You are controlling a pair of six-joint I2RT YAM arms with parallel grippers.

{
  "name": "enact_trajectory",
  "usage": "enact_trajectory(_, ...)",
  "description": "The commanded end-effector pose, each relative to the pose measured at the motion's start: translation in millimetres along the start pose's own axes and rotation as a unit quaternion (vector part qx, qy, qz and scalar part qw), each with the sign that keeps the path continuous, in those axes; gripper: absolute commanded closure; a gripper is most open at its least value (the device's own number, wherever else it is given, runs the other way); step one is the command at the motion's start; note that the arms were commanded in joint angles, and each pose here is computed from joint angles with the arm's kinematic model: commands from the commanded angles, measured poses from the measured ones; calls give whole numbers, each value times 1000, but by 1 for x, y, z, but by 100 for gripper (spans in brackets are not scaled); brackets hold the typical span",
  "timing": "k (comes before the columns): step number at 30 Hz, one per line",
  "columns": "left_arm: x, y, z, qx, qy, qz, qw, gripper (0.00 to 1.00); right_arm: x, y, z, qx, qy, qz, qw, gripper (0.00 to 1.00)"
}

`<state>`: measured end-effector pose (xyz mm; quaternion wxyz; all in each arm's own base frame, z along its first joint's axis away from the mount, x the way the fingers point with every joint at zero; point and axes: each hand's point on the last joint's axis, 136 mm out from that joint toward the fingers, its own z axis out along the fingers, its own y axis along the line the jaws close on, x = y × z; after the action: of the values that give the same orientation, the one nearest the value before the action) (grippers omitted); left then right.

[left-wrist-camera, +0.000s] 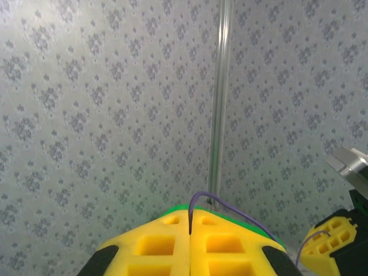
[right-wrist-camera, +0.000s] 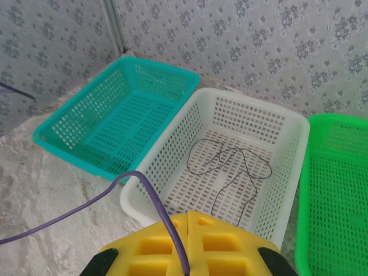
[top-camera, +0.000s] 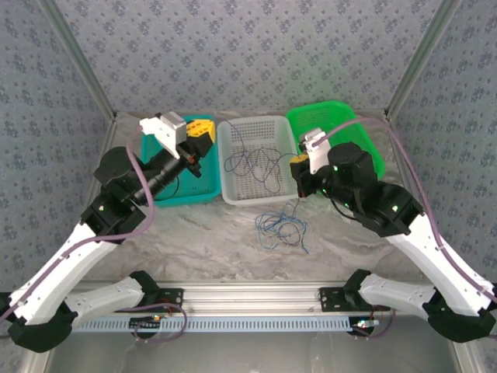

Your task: Untangle the cables

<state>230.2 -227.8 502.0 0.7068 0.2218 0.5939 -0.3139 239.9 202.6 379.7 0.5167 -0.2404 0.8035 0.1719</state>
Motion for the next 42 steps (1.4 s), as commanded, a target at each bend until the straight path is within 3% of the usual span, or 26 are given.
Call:
enact_trajectory(1,3,9,-3,-20,-5,-12,1000,90,0,-5,1,17,3,-13,1000,99)
enact_trajectory(2,9,12,-2,-27,1,-14,1000,87,-2,-5,1,15,-1,-10,1000,100)
enact_trajectory(4,21,20,0,-49,12,-21,998,63,-6,-3,1,8,-7,-1,1000,100)
enact_trajectory(8,56,54,1,-135,56,-33,989,33,-12,-5,8,10,2,18,1000,100)
enact_trajectory(11,82,74,2,-170,82,-42,981,28,-15,-12,18,26,14,29,999,100)
enact_trajectory(16,113,88,11,-173,113,-72,976,13,-24,-25,40,31,17,68,997,100)
enact_trajectory(19,121,69,16,-121,120,-96,981,8,-32,-24,42,24,12,80,996,100)
enact_trajectory(22,128,43,12,-65,107,-119,985,10,-37,-24,40,24,5,84,996,100)
enact_trajectory(24,142,20,7,-26,109,-116,987,12,-39,-25,38,26,2,86,996,100)
enact_trajectory(27,180,-9,2,13,153,-107,982,15,-43,-26,35,28,-5,90,995,100)
enact_trajectory(33,254,-47,-4,42,223,-149,962,21,-55,-29,29,34,-23,106,994,100)
enact_trajectory(37,267,-67,-4,49,209,-151,965,22,-62,-30,25,36,-33,115,992,100)
enact_trajectory(42,286,-99,-2,67,229,-126,963,22,-67,-34,21,46,-46,129,990,100)
